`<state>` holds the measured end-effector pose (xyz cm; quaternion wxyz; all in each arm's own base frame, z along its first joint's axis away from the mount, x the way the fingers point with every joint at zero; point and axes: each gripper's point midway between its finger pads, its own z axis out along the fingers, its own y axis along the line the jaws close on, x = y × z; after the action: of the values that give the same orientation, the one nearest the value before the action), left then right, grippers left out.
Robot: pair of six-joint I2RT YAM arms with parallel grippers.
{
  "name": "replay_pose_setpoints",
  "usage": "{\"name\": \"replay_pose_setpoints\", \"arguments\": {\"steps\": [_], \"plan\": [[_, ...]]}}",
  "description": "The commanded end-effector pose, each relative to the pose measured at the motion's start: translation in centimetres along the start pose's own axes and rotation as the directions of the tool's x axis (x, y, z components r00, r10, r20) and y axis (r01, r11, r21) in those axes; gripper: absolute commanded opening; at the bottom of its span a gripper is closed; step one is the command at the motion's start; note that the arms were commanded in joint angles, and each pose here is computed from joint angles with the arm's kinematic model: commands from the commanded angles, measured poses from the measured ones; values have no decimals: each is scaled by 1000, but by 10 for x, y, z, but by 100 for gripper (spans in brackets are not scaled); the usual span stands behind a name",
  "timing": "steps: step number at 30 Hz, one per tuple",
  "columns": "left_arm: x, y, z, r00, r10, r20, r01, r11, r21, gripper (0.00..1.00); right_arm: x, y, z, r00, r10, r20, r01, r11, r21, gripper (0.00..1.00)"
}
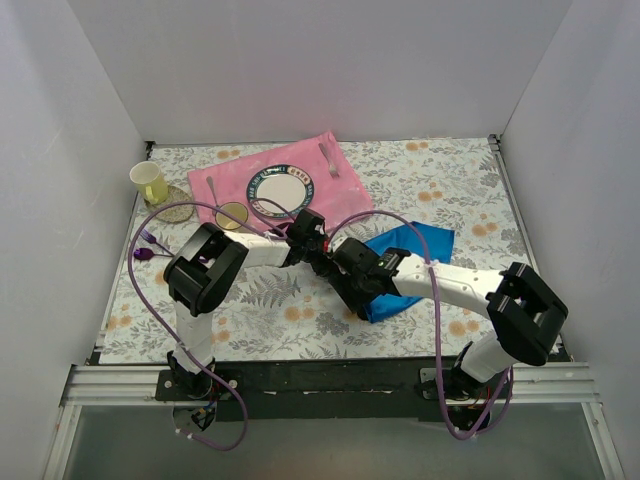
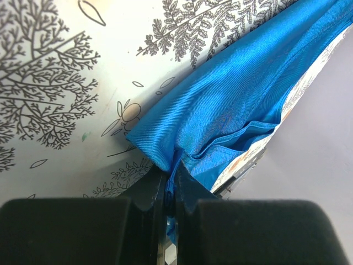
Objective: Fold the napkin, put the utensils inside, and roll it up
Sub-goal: Roll the napkin with the utensil
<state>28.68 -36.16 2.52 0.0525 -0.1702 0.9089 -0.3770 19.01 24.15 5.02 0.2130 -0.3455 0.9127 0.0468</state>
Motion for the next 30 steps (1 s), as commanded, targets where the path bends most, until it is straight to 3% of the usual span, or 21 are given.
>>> {"name": "replay_pose_setpoints", "arguments": {"steps": [1, 10, 13, 23, 27, 30], "plan": [[4, 16, 3, 1000, -4, -19, 3, 998, -61, 2, 10, 0, -1, 1000, -8, -23, 8, 1000, 13, 71], [4, 14, 2, 1000, 6, -20, -7, 998, -57, 40, 26, 2, 6, 997, -34, -65, 35, 999, 11, 72], [4, 15, 2, 1000, 12, -21, -13, 998, -59, 46, 34, -6, 7, 995, -41, -89, 46, 997, 54, 72], [6, 18, 4, 999, 9, -34, -11, 998, -62, 49, 42, -29, 1, 995, -35, -97, 51, 985, 167, 67], [6, 16, 3, 999, 15, -33, -17, 999, -52, 49, 39, -30, 4, 995, -25, -98, 42, 984, 173, 48], [6, 16, 1, 999, 25, -31, -26, 998, -51, 49, 37, -32, 4, 996, -18, -92, 35, 982, 188, 43]]}}
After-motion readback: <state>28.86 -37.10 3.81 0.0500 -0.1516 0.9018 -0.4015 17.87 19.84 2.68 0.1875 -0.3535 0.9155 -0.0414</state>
